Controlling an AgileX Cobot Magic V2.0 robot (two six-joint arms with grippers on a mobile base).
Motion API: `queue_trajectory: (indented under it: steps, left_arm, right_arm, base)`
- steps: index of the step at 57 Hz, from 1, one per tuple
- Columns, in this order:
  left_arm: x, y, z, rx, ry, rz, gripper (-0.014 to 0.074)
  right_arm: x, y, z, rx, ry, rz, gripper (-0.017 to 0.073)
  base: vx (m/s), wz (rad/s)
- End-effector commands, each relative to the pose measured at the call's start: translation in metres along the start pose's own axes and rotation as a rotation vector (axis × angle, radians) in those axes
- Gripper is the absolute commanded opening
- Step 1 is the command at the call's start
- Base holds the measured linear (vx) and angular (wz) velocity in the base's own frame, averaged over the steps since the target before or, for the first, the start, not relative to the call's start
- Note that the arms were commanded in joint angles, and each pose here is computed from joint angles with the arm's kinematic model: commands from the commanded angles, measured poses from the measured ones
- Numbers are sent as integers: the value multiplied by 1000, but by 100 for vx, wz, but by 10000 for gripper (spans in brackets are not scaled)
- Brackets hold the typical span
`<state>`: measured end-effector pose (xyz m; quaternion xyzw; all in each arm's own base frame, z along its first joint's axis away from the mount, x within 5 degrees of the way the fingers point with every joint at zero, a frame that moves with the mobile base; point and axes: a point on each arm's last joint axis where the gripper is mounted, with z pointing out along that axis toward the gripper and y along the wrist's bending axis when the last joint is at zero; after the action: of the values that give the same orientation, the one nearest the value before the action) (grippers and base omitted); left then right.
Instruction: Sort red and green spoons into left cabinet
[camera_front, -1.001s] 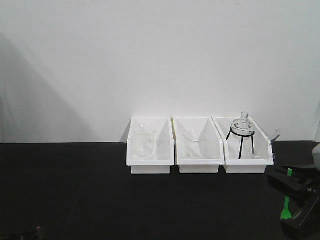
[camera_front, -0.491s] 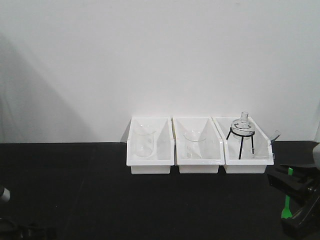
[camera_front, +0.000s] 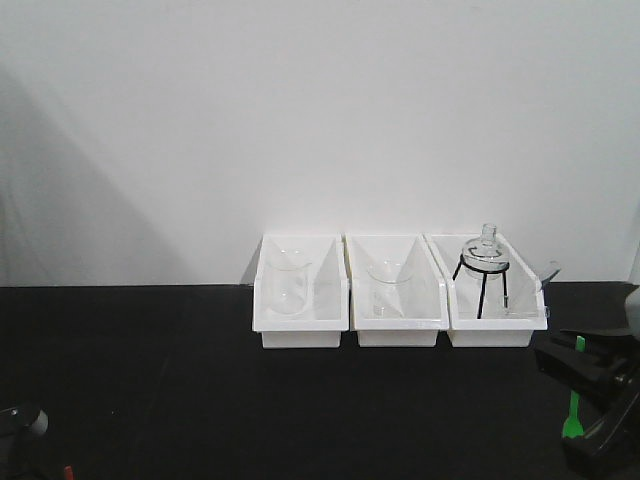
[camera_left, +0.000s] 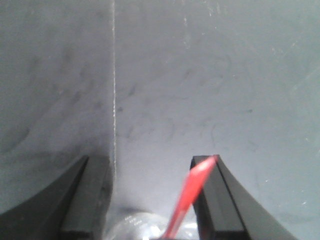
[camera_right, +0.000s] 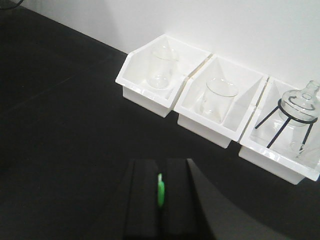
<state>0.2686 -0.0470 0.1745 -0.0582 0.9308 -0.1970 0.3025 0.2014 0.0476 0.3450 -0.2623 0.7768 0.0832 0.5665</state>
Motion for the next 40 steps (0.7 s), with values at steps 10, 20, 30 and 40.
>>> queue_trajectory:
  steps: [10, 20, 30, 40]
  left_arm:
    - [-12, -8, -9, 27, -58, -3, 366]
    - [-13, -7, -9, 17, -65, -3, 269]
    - [-15, -4, -9, -10, -82, -4, 85]
    - [-19, -4, -10, -23, -102, 3, -8]
  right_arm:
    - [-14, -5, -6, 43, -63, 17, -3]
    - [-14, -5, -6, 44, -63, 17, -3]
    - [-14, -5, -6, 44, -63, 17, -3]
    - [-14, -5, -6, 43, -63, 17, -3]
  base:
    - [0, 0]
    - [0, 0]
    - [0, 0]
    - [0, 0]
